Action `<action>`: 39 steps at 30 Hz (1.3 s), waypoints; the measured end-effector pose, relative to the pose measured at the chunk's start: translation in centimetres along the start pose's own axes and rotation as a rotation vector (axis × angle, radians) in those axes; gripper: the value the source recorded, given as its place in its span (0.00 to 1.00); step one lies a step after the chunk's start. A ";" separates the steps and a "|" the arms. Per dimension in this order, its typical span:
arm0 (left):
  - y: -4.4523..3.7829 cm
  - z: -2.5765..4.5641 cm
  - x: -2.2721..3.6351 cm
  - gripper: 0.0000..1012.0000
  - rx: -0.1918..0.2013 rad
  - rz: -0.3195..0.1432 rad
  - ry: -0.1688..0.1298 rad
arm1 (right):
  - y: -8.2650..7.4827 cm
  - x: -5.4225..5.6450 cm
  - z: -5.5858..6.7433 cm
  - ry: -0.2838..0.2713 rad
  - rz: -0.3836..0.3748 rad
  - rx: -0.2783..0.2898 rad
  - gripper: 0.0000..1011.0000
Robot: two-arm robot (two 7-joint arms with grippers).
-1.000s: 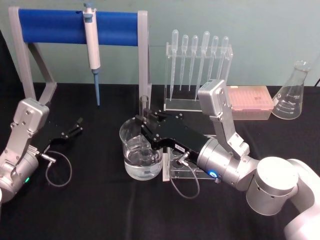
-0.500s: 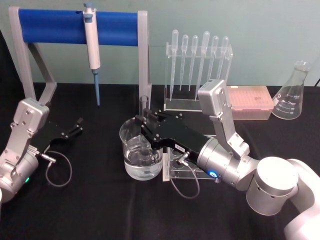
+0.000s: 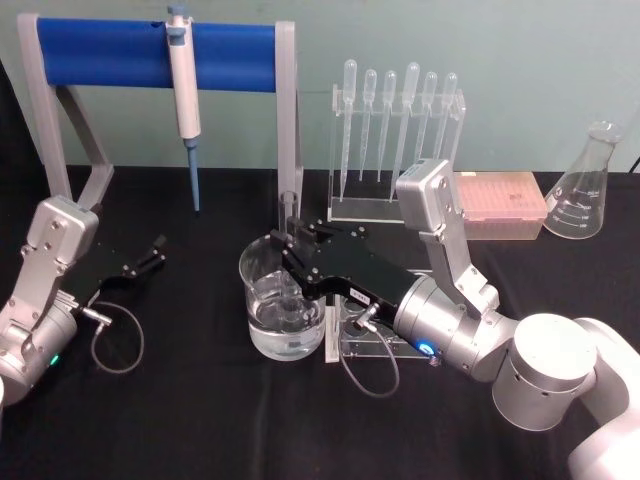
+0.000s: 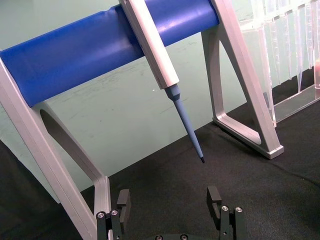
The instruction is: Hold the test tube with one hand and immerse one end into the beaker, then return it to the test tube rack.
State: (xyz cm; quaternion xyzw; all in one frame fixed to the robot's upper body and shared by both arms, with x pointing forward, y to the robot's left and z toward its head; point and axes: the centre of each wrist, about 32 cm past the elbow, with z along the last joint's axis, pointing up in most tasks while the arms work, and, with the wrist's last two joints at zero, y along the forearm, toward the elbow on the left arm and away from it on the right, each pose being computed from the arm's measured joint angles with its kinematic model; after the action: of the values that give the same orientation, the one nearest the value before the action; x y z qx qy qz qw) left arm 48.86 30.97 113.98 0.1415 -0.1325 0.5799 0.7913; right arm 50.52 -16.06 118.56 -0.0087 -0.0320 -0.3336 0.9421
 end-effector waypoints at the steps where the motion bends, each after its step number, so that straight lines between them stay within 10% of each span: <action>1: 0.00 0.00 0.00 0.99 0.000 0.000 0.000 | 0.0 0.0 0.0 0.000 0.000 0.000 0.22; 39: 0.00 0.00 0.00 0.99 0.000 0.000 0.000 | 0.0 0.0 0.0 0.000 0.000 0.000 0.22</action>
State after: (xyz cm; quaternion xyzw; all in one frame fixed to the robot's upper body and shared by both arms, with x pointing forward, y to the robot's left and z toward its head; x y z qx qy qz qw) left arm 48.86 30.97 113.98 0.1415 -0.1324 0.5799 0.7913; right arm 50.52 -16.06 118.56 -0.0087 -0.0320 -0.3336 0.9421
